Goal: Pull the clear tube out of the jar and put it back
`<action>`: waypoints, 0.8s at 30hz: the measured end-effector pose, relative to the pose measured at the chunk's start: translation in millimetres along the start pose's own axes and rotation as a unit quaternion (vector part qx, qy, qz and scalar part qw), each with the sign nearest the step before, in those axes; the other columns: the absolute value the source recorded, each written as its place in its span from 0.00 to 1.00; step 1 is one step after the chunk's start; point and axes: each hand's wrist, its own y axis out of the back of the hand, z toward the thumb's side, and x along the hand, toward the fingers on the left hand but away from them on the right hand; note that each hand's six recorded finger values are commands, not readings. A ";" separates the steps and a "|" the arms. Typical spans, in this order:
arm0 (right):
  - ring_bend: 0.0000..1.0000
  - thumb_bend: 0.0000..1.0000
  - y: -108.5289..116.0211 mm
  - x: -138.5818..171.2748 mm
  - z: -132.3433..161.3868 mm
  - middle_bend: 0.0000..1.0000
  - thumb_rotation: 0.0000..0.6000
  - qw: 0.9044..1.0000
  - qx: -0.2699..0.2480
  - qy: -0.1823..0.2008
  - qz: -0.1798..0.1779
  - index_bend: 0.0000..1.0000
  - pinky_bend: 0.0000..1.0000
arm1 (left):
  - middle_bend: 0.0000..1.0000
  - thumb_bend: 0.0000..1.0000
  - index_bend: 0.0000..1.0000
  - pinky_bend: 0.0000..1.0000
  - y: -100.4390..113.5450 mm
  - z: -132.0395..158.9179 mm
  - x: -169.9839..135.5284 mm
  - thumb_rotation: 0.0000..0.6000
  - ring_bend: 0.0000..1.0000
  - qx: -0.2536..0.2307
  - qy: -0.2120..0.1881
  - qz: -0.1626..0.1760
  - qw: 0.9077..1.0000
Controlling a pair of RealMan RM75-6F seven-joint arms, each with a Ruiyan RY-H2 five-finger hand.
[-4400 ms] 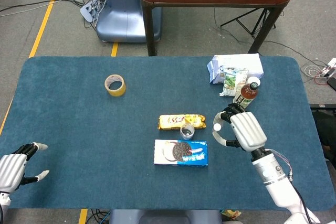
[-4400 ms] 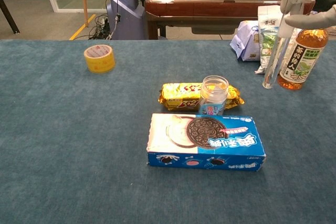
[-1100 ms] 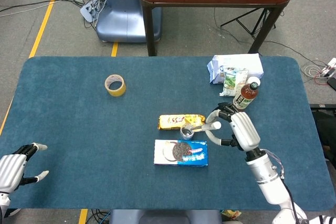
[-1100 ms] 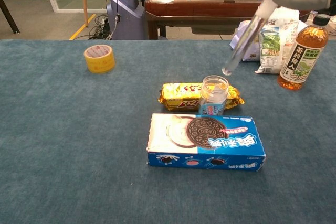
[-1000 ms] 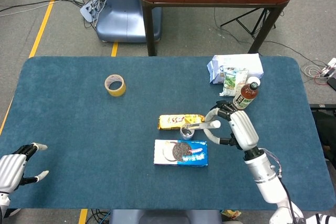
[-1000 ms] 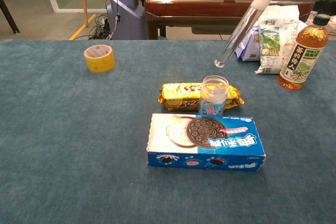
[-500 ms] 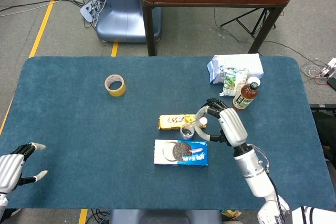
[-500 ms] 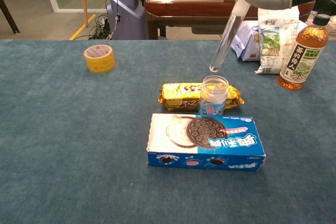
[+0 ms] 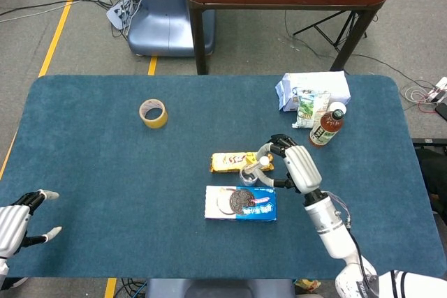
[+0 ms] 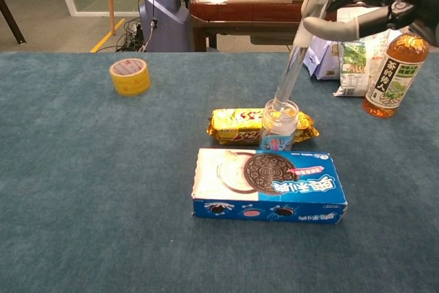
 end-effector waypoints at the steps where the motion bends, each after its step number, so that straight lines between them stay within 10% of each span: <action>1: 0.34 0.55 -1.4 -0.3 -1.2 0.55 1.00 1.000 0.001 -0.001 0.002 0.68 0.20 | 0.31 0.16 0.31 0.46 0.1 -0.1 0.0 1.00 0.27 0.000 0.000 0.000 1.000; 24: 0.27 0.55 -55.9 -9.1 -31.9 0.47 1.00 0.997 0.036 -0.035 0.054 0.68 0.20 | 0.31 0.16 0.31 0.46 3.1 -1.9 -1.1 1.00 0.27 -0.006 0.002 0.002 1.000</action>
